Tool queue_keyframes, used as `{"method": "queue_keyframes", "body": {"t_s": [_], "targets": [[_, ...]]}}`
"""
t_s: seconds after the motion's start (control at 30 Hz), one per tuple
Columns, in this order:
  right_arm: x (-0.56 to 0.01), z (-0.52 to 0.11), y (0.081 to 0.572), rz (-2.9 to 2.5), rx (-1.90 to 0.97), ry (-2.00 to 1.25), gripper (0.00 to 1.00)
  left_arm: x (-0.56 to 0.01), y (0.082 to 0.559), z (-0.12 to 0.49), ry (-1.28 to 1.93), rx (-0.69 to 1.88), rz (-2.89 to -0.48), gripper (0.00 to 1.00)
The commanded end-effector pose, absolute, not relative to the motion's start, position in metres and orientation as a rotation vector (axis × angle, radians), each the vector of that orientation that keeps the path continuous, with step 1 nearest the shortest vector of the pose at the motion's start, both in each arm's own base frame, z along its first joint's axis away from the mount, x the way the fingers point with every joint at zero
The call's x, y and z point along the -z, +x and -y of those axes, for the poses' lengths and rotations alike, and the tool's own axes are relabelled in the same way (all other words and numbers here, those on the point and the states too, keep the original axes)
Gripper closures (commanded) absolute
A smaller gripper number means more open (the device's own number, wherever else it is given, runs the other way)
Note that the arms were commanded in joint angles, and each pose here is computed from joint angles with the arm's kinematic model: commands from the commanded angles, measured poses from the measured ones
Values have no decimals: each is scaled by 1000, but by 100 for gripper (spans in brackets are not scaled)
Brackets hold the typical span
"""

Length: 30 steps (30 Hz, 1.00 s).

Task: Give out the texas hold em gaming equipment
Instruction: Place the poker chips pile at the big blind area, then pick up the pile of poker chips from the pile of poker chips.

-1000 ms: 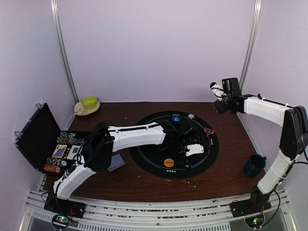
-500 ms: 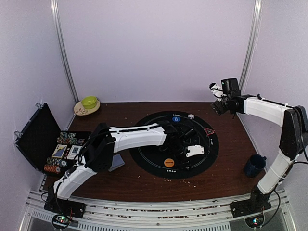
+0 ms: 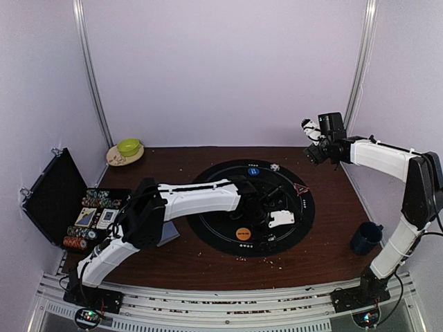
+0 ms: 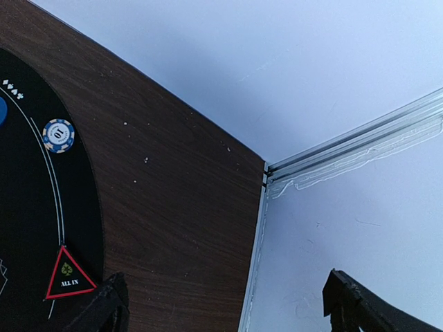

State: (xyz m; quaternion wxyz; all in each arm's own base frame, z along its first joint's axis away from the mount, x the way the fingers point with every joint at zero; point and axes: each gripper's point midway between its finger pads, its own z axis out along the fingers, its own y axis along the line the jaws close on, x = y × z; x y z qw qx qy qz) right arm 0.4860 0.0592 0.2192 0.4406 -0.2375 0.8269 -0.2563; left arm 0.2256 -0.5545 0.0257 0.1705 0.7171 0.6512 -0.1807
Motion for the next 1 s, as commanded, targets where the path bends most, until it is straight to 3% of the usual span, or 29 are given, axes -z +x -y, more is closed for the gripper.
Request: {"method": "queue_keyframes", "body": {"t_s": [0.0, 0.23, 0.47, 0.7, 0.97], "targets": [[-212, -62, 486, -2053, 652, -597, 0, -93, 244, 554, 1949, 402, -1758, 2], [-208, -75, 485, -2048, 635, -631, 0, -167, 279, 512, 1778, 244, -1721, 2], [-208, -108, 478, -2020, 585, -710, 0, -219, 343, 410, 1504, 109, -1791, 2], [-202, -142, 469, -1997, 575, -790, 0, -231, 384, 282, 1297, -18, -1874, 2], [-193, -161, 464, -1983, 599, -850, 0, -204, 396, 194, 1161, -49, -1995, 2]]}}
